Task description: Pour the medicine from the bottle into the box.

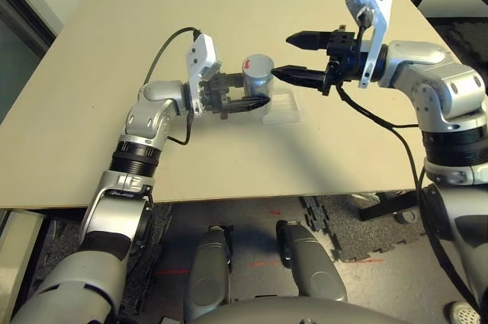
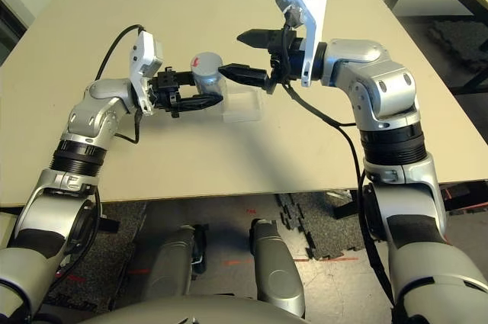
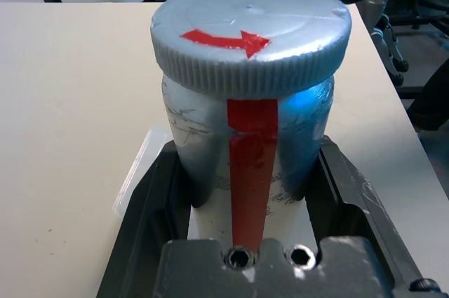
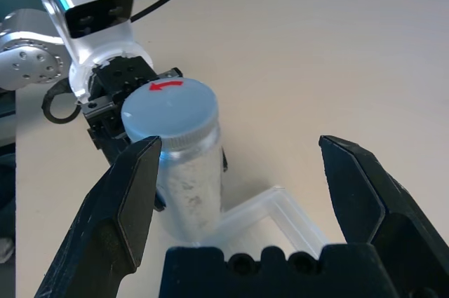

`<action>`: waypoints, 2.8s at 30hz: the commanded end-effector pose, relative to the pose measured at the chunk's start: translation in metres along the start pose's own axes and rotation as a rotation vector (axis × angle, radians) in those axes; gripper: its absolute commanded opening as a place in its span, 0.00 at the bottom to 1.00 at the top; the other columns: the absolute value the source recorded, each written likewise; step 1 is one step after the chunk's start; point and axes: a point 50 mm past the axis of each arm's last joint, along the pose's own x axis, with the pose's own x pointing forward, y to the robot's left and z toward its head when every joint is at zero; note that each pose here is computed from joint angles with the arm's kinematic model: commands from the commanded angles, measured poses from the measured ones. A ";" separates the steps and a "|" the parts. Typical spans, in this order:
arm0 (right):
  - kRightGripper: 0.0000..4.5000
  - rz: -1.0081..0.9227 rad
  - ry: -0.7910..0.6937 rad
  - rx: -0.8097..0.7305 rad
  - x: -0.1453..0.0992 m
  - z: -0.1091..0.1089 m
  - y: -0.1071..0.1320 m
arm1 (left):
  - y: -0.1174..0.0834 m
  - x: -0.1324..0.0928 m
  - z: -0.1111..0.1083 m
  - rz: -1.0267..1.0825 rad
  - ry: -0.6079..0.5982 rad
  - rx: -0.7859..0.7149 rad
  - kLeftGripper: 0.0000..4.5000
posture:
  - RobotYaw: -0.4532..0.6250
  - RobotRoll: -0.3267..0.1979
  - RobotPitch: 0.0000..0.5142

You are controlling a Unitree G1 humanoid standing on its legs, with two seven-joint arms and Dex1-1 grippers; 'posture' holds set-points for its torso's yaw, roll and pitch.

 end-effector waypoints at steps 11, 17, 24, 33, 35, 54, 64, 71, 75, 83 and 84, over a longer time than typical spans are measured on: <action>1.00 0.169 0.003 0.060 0.002 0.009 0.024 | 0.003 0.001 0.001 -0.006 0.007 0.012 0.54 | 0.30 0.62 0.31; 1.00 0.151 0.032 0.015 0.017 0.006 0.024 | 0.003 0.003 0.002 -0.012 0.007 0.013 0.54 | 0.30 0.62 0.31; 1.00 0.112 0.052 -0.043 0.037 0.008 0.017 | 0.000 0.005 0.002 -0.022 0.003 0.014 0.54 | 0.31 0.62 0.31; 1.00 0.161 0.043 -0.046 0.050 0.007 0.023 | 0.000 0.005 0.002 -0.020 0.004 0.014 0.54 | 0.32 0.62 0.31; 0.87 0.165 0.036 -0.037 0.050 0.007 0.024 | -0.001 0.005 0.002 -0.021 0.004 0.012 0.54 | 0.32 0.62 0.31; 0.57 0.090 -0.045 0.011 0.052 0.041 0.013 | -0.004 0.007 -0.002 -0.041 0.017 0.016 0.54 | 0.31 0.62 0.30; 0.57 -0.138 -0.024 0.031 0.046 0.035 -0.017 | 0.002 0.005 0.001 0.010 0.012 0.029 0.54 | 0.31 0.62 0.29; 0.57 -0.362 -0.036 0.083 0.037 0.005 -0.041 | 0.033 -0.002 0.012 0.315 -0.067 0.034 0.54 | 0.31 0.62 0.28; 0.57 -0.510 -0.060 0.135 0.032 -0.014 -0.050 | 0.051 -0.014 0.010 0.537 -0.086 0.038 0.54 | 0.32 0.62 0.28; 0.57 -0.822 -0.054 0.230 0.018 -0.061 -0.064 | 0.062 -0.032 -0.013 0.847 -0.086 0.038 0.54 | 0.33 0.62 0.26; 0.57 -0.841 -0.051 0.232 0.018 -0.066 -0.064 | 0.062 -0.033 -0.017 0.868 -0.082 0.034 0.54 | 0.33 0.62 0.26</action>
